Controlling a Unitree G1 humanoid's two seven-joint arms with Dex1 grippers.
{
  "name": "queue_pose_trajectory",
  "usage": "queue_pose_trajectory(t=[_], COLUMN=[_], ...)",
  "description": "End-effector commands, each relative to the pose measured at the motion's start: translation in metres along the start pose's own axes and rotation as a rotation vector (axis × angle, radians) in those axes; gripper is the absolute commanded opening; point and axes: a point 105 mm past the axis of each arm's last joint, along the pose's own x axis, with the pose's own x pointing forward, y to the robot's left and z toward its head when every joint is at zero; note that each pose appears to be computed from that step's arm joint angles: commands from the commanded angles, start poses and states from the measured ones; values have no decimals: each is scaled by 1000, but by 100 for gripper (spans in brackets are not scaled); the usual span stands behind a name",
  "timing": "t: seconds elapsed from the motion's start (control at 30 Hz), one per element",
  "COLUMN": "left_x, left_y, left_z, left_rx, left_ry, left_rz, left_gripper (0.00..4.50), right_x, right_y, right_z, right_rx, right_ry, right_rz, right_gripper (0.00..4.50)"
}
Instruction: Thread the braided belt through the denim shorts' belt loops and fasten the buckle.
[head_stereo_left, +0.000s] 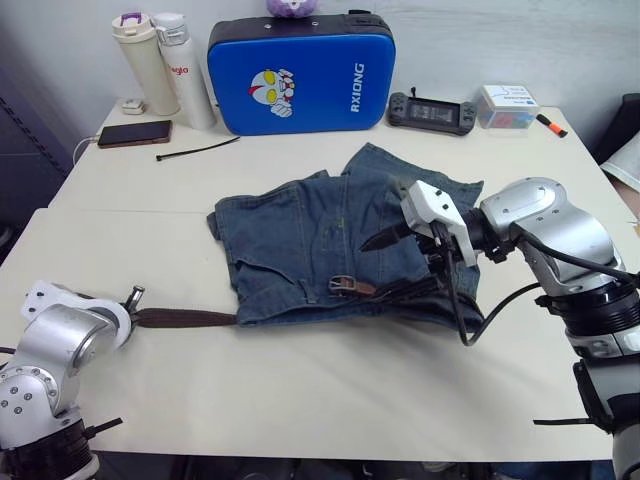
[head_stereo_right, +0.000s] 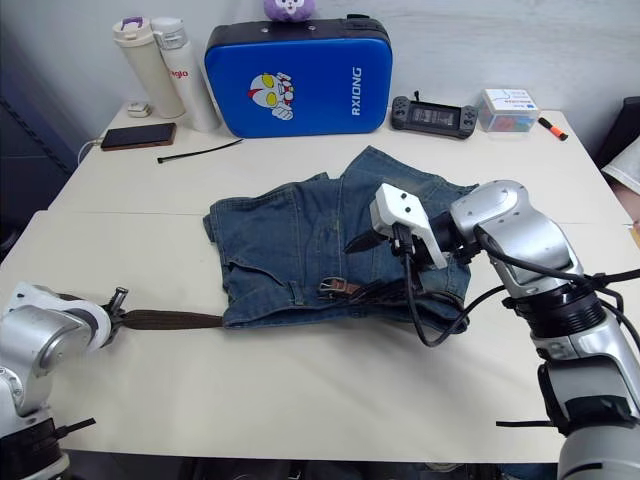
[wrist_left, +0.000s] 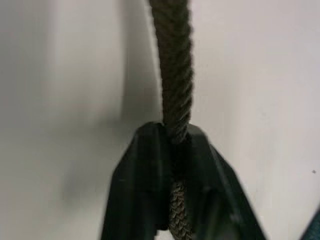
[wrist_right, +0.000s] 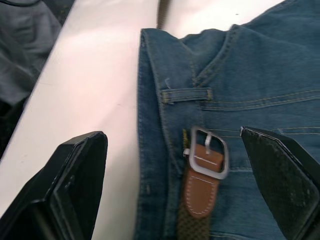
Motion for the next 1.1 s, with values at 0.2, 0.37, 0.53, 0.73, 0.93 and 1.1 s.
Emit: queue_pose_trajectory(t=[0.2,0.37,0.53,0.73,0.93,1.1], left_x=[-15,-53,-76,-80,-81,-84], left_y=[-50,-113,-124,-124,-130,-132], left_z=[5,-2,-32,-44,-53,-69], left_rx=[390,883,1243,1577,1688,1769], left_ry=[-162,-366,-336,-321,-261,-146], left_rz=[-206,-578,-868,-1040,-1197,-1344], left_gripper=[3,3,3,3,3,3], right_x=[-14,-20,-25,-30,-38,-36], right_y=[-41,-40,-36,-29,-21,2], right_z=[59,55,46,36,28,33], right_rx=[-150,-130,-97,-80,-59,-31], right_ry=[-178,-171,-147,-102,-61,-77], right_rz=[-237,-265,-284,-301,-334,-276], right_gripper=[450,450,450,450,450,450])
